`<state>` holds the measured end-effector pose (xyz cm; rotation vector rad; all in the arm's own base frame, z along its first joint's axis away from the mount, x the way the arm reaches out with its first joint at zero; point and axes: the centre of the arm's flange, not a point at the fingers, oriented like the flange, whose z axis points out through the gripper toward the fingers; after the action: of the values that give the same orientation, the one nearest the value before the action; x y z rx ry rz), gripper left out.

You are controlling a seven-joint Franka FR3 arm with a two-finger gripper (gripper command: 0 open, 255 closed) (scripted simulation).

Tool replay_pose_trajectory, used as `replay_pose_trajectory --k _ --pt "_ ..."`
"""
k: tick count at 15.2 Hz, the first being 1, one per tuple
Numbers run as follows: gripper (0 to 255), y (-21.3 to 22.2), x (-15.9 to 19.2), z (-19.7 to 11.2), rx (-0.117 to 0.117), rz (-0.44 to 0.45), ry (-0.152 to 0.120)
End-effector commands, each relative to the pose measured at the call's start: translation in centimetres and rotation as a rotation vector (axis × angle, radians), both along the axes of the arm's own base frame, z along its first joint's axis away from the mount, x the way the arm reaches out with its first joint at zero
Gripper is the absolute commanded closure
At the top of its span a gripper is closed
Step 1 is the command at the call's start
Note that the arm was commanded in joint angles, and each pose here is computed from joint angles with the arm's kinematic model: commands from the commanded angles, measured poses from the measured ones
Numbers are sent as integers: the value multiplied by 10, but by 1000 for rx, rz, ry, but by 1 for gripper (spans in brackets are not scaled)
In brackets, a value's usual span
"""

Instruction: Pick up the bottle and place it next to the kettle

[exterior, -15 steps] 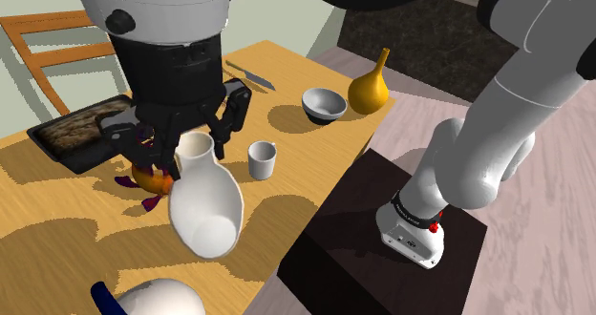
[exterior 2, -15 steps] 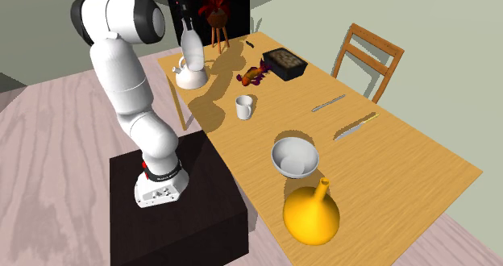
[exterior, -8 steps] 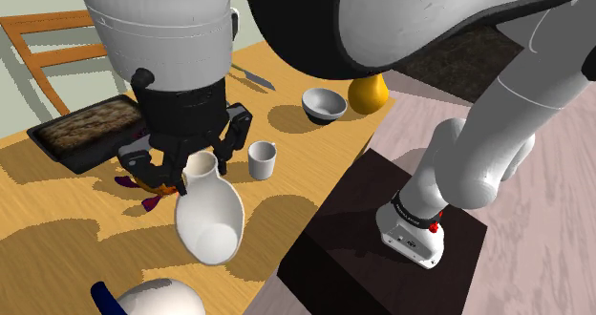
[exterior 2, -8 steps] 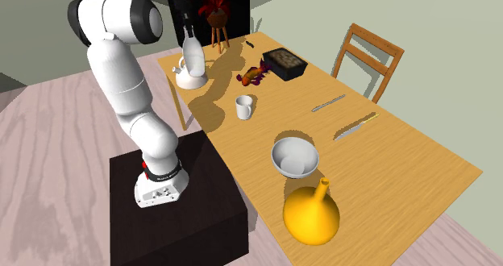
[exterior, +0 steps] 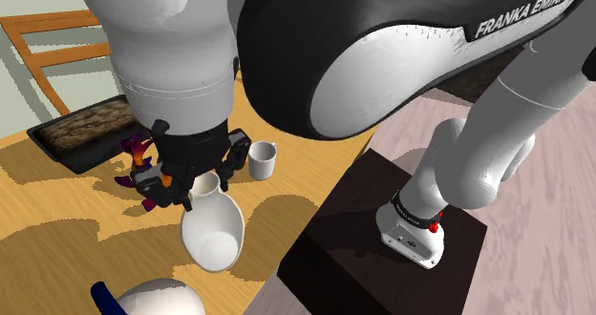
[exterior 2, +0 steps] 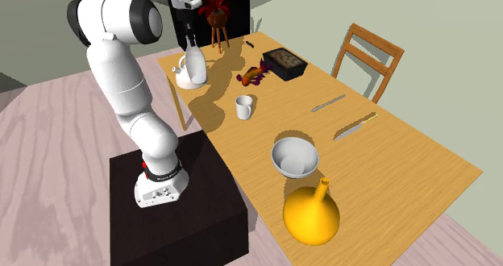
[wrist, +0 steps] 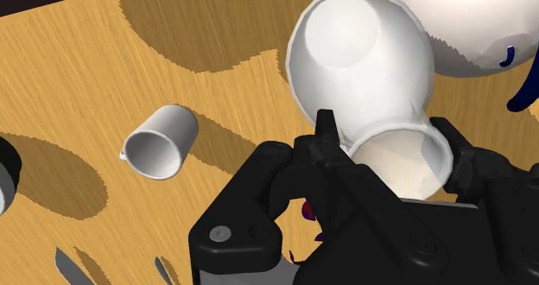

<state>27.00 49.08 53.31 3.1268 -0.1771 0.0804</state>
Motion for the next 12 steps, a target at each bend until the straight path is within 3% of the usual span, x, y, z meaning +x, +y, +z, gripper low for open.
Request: replay_pose_trajectory --k 1,12 --pt "255 1 -1 -11 1 0 -1" --pt "255 1 -1 -69 1 0 -1"
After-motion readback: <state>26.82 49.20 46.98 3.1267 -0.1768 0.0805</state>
